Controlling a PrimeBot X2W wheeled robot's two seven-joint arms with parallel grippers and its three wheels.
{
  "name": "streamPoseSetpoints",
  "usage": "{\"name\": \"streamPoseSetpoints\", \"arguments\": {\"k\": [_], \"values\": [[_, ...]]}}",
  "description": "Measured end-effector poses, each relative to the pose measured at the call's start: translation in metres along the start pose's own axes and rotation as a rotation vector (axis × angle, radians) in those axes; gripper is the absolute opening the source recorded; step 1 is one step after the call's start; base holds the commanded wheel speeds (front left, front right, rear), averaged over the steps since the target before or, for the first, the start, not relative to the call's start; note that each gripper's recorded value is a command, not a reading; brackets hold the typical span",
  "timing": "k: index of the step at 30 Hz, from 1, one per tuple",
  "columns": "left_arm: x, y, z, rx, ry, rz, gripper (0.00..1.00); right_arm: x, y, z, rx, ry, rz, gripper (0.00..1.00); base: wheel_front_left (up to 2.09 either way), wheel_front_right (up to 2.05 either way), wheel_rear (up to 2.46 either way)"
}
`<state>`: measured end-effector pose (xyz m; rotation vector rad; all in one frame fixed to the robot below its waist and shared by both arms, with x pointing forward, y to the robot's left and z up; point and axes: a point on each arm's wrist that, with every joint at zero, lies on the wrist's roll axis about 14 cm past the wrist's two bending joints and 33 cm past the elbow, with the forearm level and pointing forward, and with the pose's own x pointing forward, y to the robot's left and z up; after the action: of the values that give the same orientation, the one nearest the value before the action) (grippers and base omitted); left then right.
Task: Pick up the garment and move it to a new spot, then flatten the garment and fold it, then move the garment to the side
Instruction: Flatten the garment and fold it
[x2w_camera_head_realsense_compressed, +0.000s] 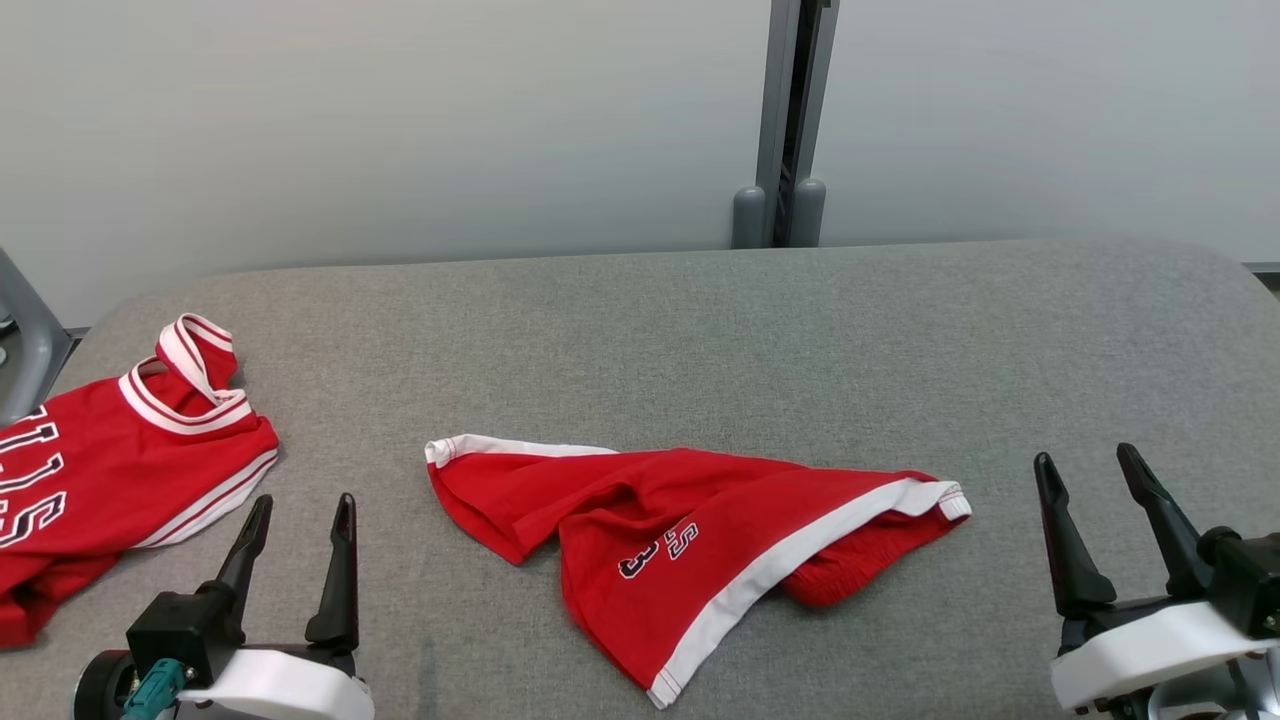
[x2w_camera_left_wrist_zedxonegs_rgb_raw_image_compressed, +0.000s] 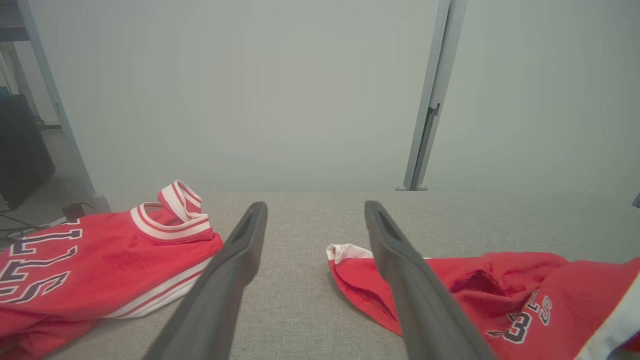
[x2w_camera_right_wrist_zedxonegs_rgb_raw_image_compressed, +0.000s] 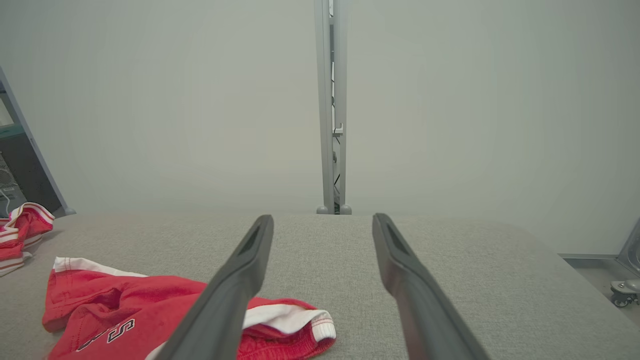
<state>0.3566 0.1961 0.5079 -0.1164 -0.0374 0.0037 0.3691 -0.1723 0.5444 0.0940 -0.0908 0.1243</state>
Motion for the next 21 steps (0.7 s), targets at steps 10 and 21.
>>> {"name": "streamPoseSetpoints", "arguments": {"k": [10, 21], "values": [[-0.001, 0.003, -0.002, 0.005, 0.007, 0.009, 1.0, 0.0, 0.0, -0.004, 0.001, 0.016, -0.007, 1.0, 0.0, 0.0, 0.0], [-0.004, -0.043, -0.028, -0.033, 0.141, -0.139, 1.0, 0.001, 0.003, -0.01, 0.01, 0.04, -0.005, 1.0, 0.0, 0.0, 0.0]]}}
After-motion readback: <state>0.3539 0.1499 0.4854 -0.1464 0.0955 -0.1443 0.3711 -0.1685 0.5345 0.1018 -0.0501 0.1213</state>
